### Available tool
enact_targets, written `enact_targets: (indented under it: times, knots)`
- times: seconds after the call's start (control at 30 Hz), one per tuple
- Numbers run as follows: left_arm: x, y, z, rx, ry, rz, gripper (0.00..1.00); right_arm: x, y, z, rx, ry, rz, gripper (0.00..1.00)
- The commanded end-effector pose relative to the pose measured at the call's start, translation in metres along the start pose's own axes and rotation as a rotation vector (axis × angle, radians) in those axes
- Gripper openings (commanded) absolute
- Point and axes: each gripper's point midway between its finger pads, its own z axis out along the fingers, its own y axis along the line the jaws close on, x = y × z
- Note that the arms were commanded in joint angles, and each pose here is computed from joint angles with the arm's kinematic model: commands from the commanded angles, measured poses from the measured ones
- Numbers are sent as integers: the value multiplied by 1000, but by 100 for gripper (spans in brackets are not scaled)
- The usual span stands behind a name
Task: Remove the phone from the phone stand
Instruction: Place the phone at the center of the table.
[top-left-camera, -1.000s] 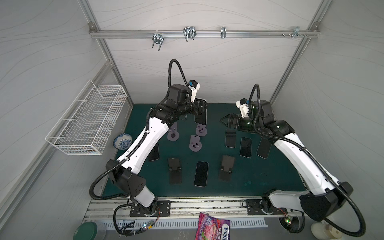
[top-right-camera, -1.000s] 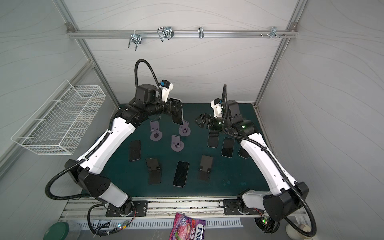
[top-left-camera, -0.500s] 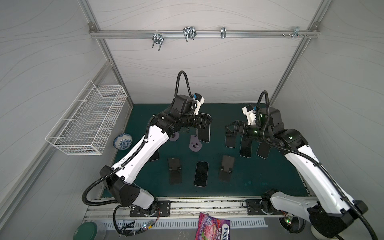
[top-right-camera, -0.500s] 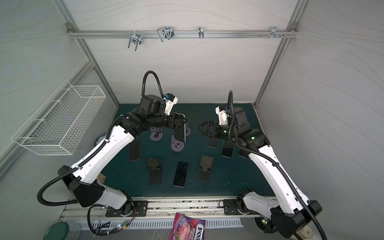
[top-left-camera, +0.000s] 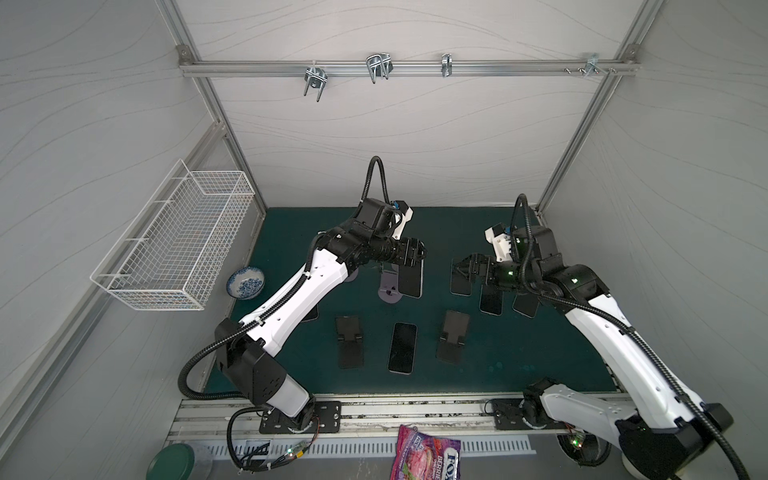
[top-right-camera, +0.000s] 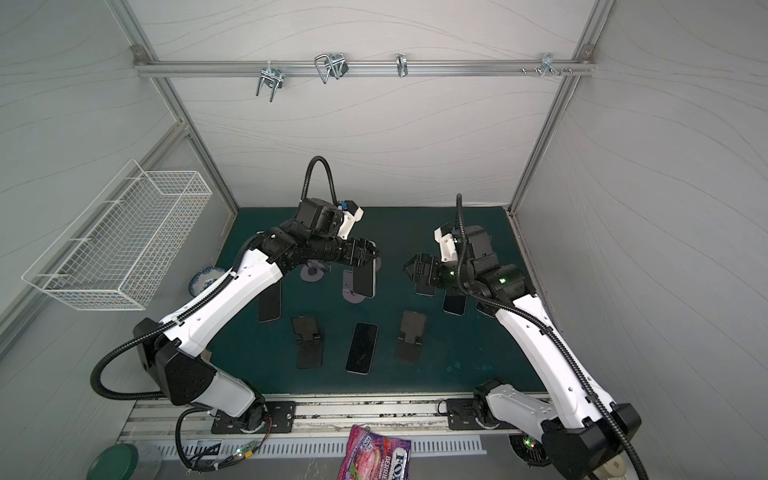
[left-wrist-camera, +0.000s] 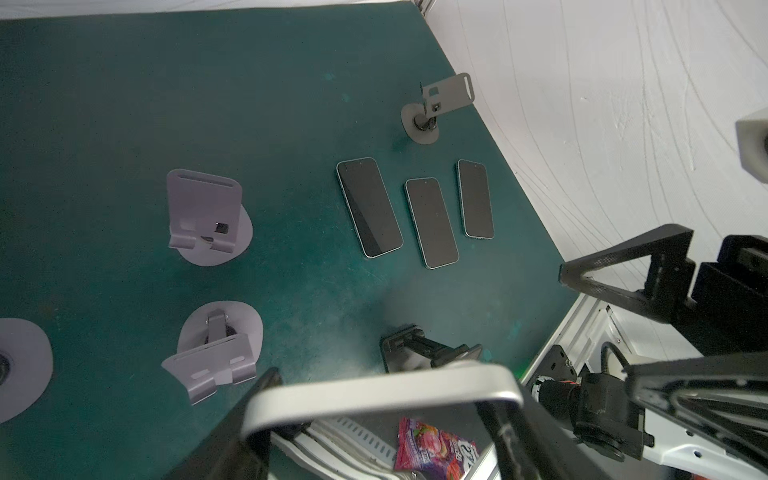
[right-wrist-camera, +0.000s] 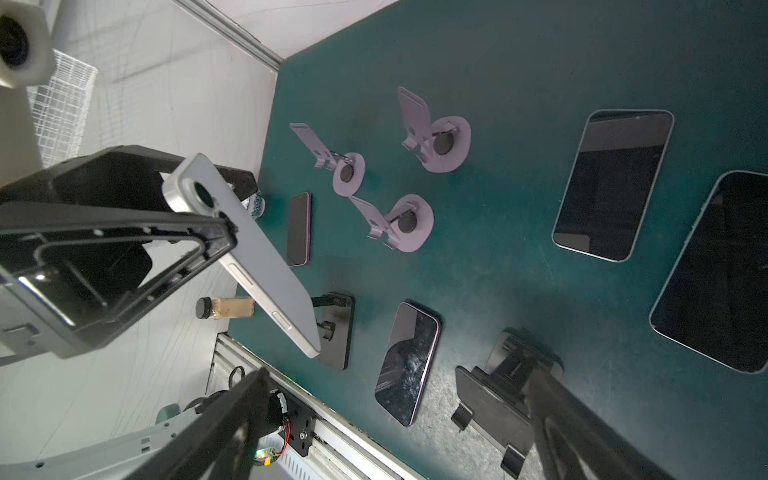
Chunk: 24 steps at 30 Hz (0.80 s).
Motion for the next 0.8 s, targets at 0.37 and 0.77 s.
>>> enact_targets:
  times: [0.37, 0.77]
  knots:
    - [-4, 2, 33, -16, 76, -52, 53, -11, 3, -13, -52, -42, -3, 97]
    - [-1, 2, 46, -30, 149, -58, 52, -3, -4, -14, -26, -38, -4, 97]
